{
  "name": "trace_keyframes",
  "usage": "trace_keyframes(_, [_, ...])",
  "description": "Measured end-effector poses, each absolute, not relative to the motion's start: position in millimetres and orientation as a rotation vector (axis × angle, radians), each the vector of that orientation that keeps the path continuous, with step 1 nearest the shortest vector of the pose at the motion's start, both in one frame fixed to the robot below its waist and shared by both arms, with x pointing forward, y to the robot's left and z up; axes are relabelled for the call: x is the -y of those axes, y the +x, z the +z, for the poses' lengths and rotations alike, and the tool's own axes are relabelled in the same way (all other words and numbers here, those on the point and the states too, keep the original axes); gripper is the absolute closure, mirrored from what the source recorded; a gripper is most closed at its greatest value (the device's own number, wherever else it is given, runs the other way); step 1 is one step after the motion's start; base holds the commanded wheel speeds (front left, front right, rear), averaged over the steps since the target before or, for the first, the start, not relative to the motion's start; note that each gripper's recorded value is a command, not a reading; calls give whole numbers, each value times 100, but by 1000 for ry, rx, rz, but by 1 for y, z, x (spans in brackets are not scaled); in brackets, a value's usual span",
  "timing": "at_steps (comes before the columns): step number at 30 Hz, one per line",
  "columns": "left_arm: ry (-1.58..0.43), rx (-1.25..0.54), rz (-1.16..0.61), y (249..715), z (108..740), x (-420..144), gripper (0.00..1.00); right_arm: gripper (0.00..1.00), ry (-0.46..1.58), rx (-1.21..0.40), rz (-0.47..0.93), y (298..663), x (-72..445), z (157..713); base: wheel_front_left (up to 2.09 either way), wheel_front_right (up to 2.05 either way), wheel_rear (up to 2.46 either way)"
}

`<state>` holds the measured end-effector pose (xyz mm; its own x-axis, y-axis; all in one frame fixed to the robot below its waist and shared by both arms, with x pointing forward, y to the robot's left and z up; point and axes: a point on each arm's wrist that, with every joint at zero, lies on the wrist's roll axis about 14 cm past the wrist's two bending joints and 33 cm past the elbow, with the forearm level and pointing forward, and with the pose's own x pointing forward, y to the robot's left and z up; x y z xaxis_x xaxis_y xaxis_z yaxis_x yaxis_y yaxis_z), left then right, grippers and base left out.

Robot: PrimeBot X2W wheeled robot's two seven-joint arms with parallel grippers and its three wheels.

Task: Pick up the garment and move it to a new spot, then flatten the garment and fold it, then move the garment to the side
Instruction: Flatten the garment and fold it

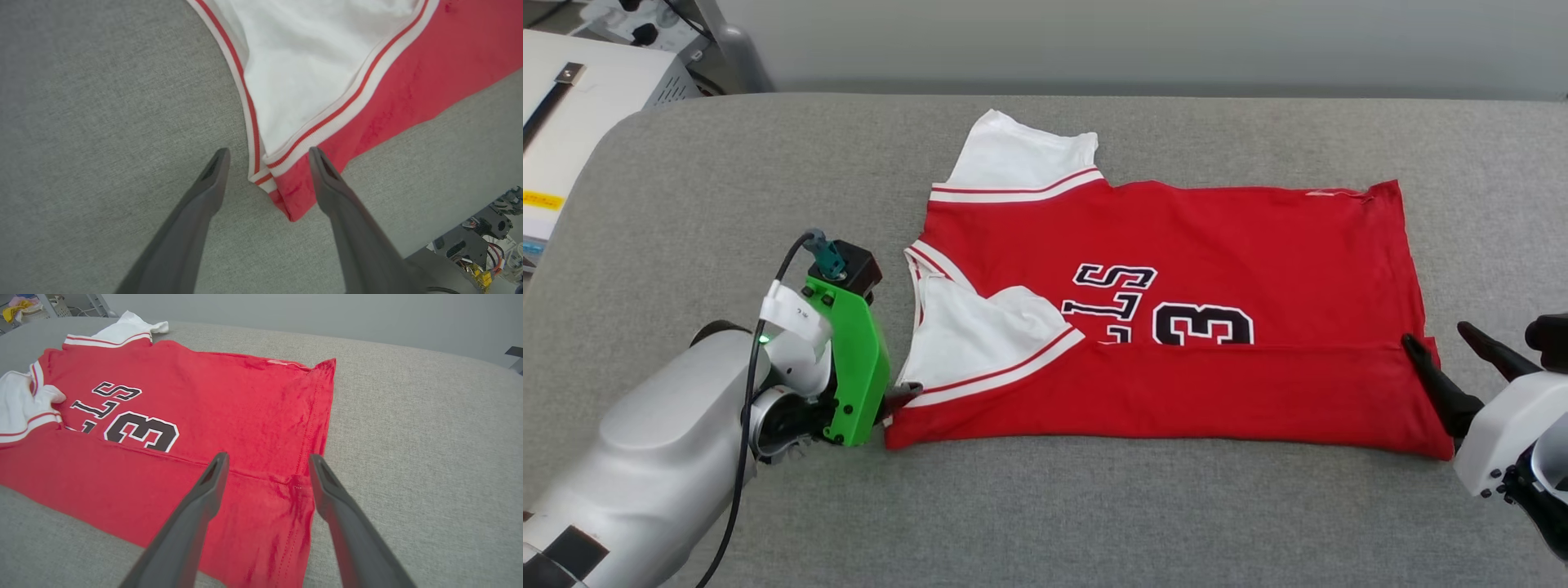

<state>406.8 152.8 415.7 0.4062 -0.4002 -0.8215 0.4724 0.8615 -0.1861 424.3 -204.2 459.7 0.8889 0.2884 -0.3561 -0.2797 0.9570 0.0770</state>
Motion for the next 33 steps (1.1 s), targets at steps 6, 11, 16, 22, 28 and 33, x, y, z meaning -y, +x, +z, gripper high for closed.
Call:
trace_keyframes(6, [114, -1140, -554, 398, 381, -155, 0, 0, 28, -403, 280, 427, 208, 449, 0, 0, 0])
trace_keyframes(11, [105, -1211, -578, 393, 364, -149, 0, 0, 32, -430, 271, 426, 210, 439, 0, 0, 0])
trace_keyframes(16, [107, -1235, -588, 393, 356, -149, 100, 0, 28, -445, 254, 427, 217, 434, 0, 0, 0])
trace_keyframes(22, [81, -1138, -598, 397, 366, -142, 100, 0, -11, -414, 264, 431, 221, 449, 0, 0, 0])
trace_keyframes(28, [77, -1023, -613, 396, 386, -139, 100, 0, -108, -542, 321, 421, 228, 461, 0, 0, 0])
trace_keyframes(33, [82, -963, -625, 393, 403, -142, 100, 0, -171, -685, 345, 411, 237, 465, 0, 0, 0])
